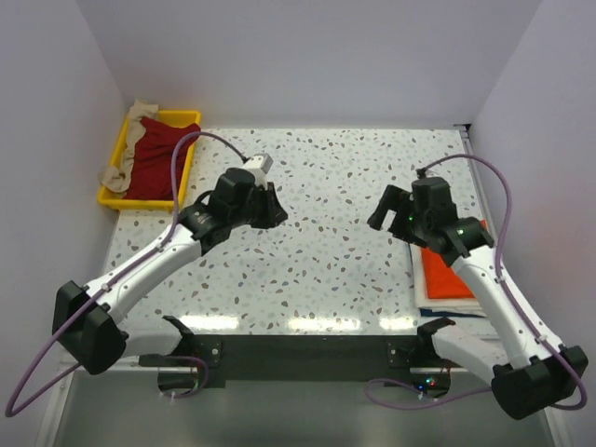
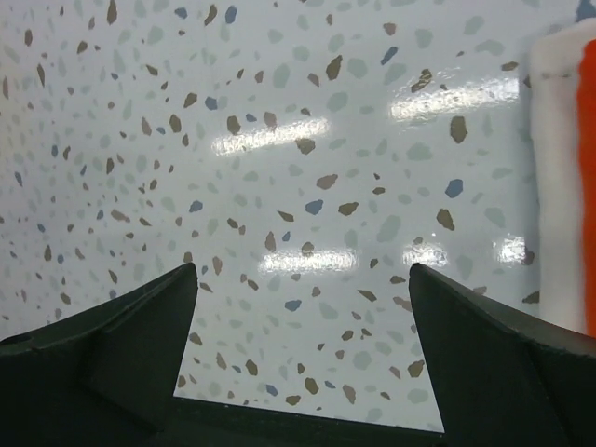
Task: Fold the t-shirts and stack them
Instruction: Reset both grippers
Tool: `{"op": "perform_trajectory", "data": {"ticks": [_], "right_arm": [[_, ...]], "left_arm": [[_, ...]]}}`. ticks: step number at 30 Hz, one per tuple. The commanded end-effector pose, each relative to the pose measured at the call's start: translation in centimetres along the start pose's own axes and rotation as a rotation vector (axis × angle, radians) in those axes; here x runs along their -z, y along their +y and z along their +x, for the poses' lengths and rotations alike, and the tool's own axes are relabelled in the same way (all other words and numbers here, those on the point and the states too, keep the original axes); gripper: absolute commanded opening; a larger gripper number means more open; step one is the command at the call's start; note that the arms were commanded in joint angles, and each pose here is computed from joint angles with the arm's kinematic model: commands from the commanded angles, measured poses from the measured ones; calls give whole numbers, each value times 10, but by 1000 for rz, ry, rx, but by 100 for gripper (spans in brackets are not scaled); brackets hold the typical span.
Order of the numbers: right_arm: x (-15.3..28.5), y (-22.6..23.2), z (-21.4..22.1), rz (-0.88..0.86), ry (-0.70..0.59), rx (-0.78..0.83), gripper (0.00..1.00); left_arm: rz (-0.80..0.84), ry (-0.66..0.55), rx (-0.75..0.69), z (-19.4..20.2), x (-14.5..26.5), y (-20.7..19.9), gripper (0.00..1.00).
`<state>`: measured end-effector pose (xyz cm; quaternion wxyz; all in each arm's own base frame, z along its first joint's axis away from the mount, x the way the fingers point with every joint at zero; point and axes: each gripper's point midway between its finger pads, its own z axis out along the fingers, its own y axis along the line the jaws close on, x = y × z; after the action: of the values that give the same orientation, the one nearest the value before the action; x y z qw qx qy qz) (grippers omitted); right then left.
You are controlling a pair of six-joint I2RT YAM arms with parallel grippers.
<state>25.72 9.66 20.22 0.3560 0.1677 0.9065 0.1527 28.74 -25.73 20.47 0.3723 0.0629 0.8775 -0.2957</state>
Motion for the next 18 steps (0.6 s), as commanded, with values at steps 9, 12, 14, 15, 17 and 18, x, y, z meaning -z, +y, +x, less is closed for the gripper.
{"op": "perform_trajectory", "data": {"ticks": [9, 12, 14, 15, 17, 18], "right_arm": [[-43, 93, 48, -209, -8, 256, 99], [-46, 89, 47, -187, -22, 292, 99], [-49, 82, 45, -148, -24, 321, 99], [-51, 78, 42, -124, -35, 329, 99], [-54, 76, 44, -105, -27, 345, 99], [-54, 75, 44, -100, -26, 348, 99]], "left_arm": [[-209, -104, -44, 11, 32, 56, 26], [-225, -123, -45, 12, 38, 61, 28], [-231, -134, -52, 11, 40, 63, 28], [-240, -137, -53, 11, 41, 64, 29], [-244, -140, -58, 10, 41, 65, 29], [-246, -139, -58, 10, 41, 66, 29]]}}
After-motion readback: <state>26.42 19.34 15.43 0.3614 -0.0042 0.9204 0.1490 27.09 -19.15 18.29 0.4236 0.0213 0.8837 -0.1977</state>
